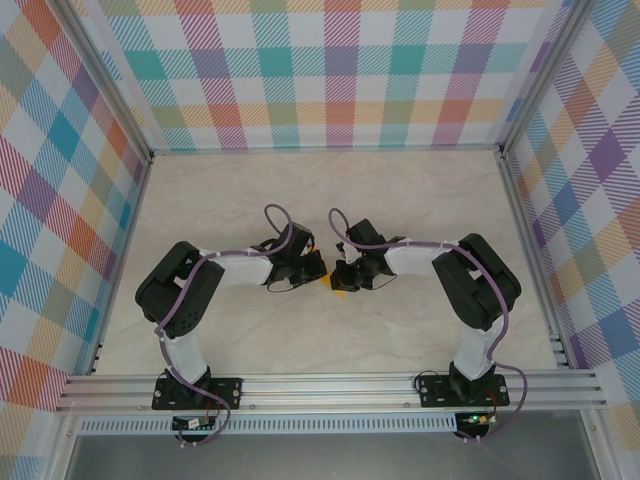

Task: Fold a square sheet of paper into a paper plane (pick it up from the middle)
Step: Fold the wing for the fifth time at the center of the table.

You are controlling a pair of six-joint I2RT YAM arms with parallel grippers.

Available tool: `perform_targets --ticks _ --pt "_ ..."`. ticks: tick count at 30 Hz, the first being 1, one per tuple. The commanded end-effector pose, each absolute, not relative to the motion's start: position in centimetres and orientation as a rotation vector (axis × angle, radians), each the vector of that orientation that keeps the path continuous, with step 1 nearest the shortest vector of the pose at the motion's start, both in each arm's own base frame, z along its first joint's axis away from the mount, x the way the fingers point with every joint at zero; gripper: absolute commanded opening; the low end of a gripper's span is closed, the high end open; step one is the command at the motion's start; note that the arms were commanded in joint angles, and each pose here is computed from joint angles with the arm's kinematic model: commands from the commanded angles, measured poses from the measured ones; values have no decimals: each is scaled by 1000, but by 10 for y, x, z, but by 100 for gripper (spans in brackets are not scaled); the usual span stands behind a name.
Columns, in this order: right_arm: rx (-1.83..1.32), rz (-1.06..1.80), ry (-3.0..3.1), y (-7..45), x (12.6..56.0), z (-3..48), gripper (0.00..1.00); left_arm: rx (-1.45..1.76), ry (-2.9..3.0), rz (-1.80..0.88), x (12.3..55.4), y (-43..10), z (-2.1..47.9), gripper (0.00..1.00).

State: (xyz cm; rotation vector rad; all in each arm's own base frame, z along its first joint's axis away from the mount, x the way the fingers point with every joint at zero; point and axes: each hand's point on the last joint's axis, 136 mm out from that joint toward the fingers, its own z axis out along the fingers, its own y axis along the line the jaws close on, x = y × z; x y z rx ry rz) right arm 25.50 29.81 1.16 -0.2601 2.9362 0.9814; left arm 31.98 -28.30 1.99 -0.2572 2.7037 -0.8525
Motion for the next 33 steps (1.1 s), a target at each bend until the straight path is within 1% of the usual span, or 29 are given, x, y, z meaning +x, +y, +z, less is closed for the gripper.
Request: perform_targets --ticks 1,12,27,33 --pt "-129 578 3250 237 206 -56 4 -416 2723 -600 319 -235 -13 7" --pt "-126 558 3261 234 204 -60 4 -575 2657 -596 332 -191 -12 7" --pt "-129 545 3263 233 204 -60 3 -645 2600 -549 366 -144 -1 8" --pt "-126 548 3267 233 203 -60 3 -629 2581 -544 381 -132 15 8"
